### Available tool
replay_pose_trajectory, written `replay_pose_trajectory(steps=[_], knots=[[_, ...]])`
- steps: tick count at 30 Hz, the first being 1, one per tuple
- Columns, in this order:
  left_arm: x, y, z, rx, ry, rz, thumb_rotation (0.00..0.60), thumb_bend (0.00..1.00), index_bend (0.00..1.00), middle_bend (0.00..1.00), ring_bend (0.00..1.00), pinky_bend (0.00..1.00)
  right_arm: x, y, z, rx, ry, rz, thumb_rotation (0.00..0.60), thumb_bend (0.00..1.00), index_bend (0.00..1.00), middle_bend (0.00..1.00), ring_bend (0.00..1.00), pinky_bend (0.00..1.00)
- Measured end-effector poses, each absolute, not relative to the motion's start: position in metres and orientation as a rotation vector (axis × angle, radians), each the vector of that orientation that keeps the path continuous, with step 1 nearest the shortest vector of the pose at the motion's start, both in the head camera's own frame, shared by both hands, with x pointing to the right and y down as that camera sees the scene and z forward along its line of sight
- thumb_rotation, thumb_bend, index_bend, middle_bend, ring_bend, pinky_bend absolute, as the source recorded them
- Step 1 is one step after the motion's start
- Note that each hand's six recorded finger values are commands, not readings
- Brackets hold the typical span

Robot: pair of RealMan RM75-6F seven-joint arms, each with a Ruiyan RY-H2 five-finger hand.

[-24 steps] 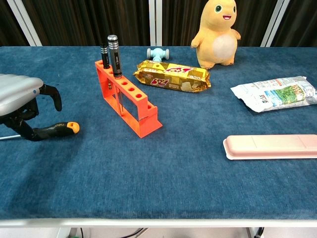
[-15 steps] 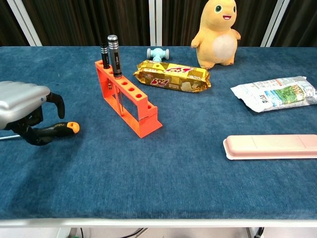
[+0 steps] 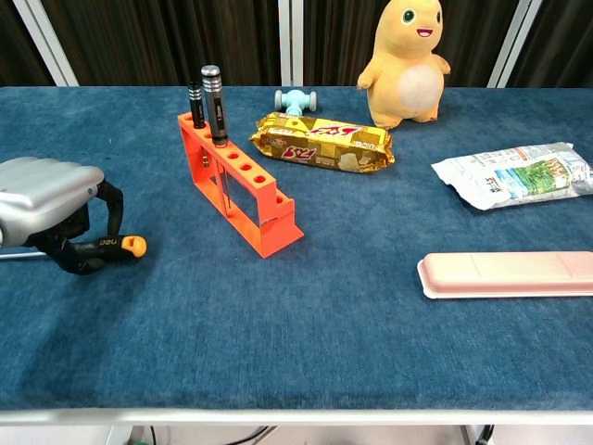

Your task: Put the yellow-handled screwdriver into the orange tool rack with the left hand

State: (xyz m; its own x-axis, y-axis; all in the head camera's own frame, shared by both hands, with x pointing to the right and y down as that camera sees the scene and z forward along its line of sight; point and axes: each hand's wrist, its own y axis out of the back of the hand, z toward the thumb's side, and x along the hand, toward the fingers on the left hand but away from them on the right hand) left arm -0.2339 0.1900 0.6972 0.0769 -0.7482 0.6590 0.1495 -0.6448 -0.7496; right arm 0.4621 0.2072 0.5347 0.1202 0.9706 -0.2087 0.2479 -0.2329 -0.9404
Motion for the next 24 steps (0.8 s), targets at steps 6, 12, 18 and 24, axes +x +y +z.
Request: replay_pose_trajectory(steps=[6, 12, 18, 24], knots=[[-0.233, 0.190, 0.693, -1.667, 0.618, -1.632, 0.600, 0.27, 0.60, 1.00, 1.00, 1.00, 0.462, 0.207, 0.535, -1.617, -1.211, 1.166, 0.600, 0.34, 0.00, 0.00, 0.00, 0.00], [-0.233, 0.188, 0.672, -1.691, 0.700, -1.566, 0.600, 0.28, 0.62, 1.00, 1.00, 1.00, 0.463, 0.207, 0.535, -1.619, -1.216, 1.165, 0.600, 0.34, 0.00, 0.00, 0.00, 0.00], [-0.250, 0.185, 0.644, -1.760, 0.885, -1.511, 0.600, 0.28, 0.63, 1.00, 1.00, 1.00, 0.464, 0.206, 0.534, -1.620, -1.224, 1.161, 0.600, 0.34, 0.00, 0.00, 0.00, 0.00], [-0.272, 0.178, 0.617, -1.881, 1.162, -1.415, 0.600, 0.29, 0.64, 1.00, 1.00, 1.00, 0.461, 0.208, 0.533, -1.626, -1.219, 1.145, 0.600, 0.34, 0.00, 0.00, 0.00, 0.00]])
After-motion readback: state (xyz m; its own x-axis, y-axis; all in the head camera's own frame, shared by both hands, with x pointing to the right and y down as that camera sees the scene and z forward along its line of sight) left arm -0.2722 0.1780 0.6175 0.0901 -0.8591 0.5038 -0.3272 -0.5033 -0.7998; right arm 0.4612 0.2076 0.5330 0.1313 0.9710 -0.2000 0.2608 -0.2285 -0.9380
